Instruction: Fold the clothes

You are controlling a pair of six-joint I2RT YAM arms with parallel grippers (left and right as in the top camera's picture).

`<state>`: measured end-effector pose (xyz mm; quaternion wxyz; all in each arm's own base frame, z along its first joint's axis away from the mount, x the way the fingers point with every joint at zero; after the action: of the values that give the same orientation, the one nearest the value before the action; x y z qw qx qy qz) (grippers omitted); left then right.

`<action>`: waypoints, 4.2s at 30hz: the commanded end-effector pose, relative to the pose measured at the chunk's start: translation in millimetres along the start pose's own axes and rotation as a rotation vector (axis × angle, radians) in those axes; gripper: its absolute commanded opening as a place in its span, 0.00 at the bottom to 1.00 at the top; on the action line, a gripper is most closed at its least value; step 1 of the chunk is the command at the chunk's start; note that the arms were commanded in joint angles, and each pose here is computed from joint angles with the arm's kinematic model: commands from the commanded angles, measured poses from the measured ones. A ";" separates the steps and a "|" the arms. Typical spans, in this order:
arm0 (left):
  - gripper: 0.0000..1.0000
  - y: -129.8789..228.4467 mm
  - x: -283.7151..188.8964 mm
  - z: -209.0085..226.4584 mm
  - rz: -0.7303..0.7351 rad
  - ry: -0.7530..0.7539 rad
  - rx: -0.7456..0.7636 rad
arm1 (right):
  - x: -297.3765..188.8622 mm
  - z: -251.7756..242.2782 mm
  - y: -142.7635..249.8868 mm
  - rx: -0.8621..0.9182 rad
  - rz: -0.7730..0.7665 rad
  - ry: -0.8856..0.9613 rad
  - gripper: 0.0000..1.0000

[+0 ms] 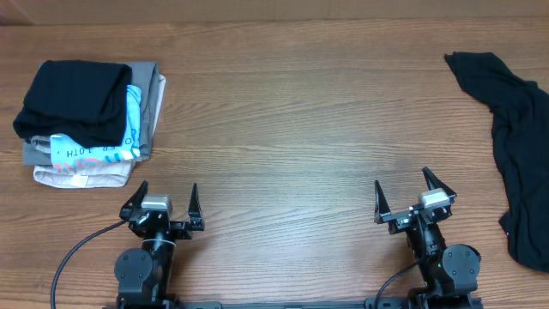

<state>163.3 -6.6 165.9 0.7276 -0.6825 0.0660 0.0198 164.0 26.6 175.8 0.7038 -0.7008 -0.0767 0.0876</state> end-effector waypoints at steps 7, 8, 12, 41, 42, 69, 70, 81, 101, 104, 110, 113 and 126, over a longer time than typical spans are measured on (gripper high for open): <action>1.00 1.7 0.3 -0.3 -0.005 -0.004 0.023 | -0.1 -1.5 2.2 -0.001 -0.004 0.012 1.00; 1.00 1.7 0.3 -0.3 -0.005 -0.004 0.023 | -0.1 -1.5 2.2 -0.001 -0.004 0.011 1.00; 1.00 1.7 0.3 -0.3 -0.005 -0.004 0.023 | -0.1 -1.5 2.2 -0.001 -0.004 0.012 1.00; 1.00 1.7 0.3 -0.3 -0.005 -0.004 0.023 | -0.1 -1.5 2.1 -0.001 -0.004 0.012 1.00; 1.00 1.7 0.3 -0.3 -0.005 -0.004 0.023 | -0.1 -1.5 2.1 -0.001 -0.004 0.012 1.00; 1.00 1.7 0.3 -0.3 -0.005 -0.004 0.023 | -0.1 -1.5 2.1 -0.001 -0.004 0.012 1.00; 1.00 1.7 0.3 -0.3 -0.005 -0.004 0.023 | -0.1 -1.5 2.1 -0.001 -0.005 0.011 1.00; 1.00 1.7 0.3 -0.3 -0.005 -0.004 0.023 | -0.1 -1.5 2.1 -0.001 -0.005 0.011 1.00; 1.00 1.7 0.3 -0.3 -0.005 -0.004 0.023 | -0.5 -1.7 -8.1 -0.010 -0.064 0.015 1.00; 1.00 1.7 0.3 -0.3 -0.005 -0.004 0.023 | -3.6 -2.4 -28.2 -0.006 -0.152 0.027 1.00; 1.00 1.7 0.3 -0.3 -0.005 -0.004 0.023 | -20.7 -4.6 -80.6 0.267 -0.258 0.048 1.00; 1.00 1.7 0.3 -0.3 -0.005 -0.004 0.022 | -37.1 -3.4 -116.1 0.364 -0.279 0.049 1.00; 1.00 1.7 0.3 -0.3 -0.005 -0.004 0.023 | -32.5 -4.2 -221.5 0.405 -0.125 0.085 1.00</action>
<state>163.3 -6.6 166.0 0.7284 -0.6817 0.0657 0.0194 122.8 15.2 376.2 0.8279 -0.5528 -0.0925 0.0229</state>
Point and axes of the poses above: each gripper's point midway between its finger pads, its own x axis out along the fingers, its own z axis along the line the jaws close on, y = z × x, the point moved 8 cm from there along -x, back along the fingers, and after that the axes turned 5 degrees about x, right-handed, at the moved point
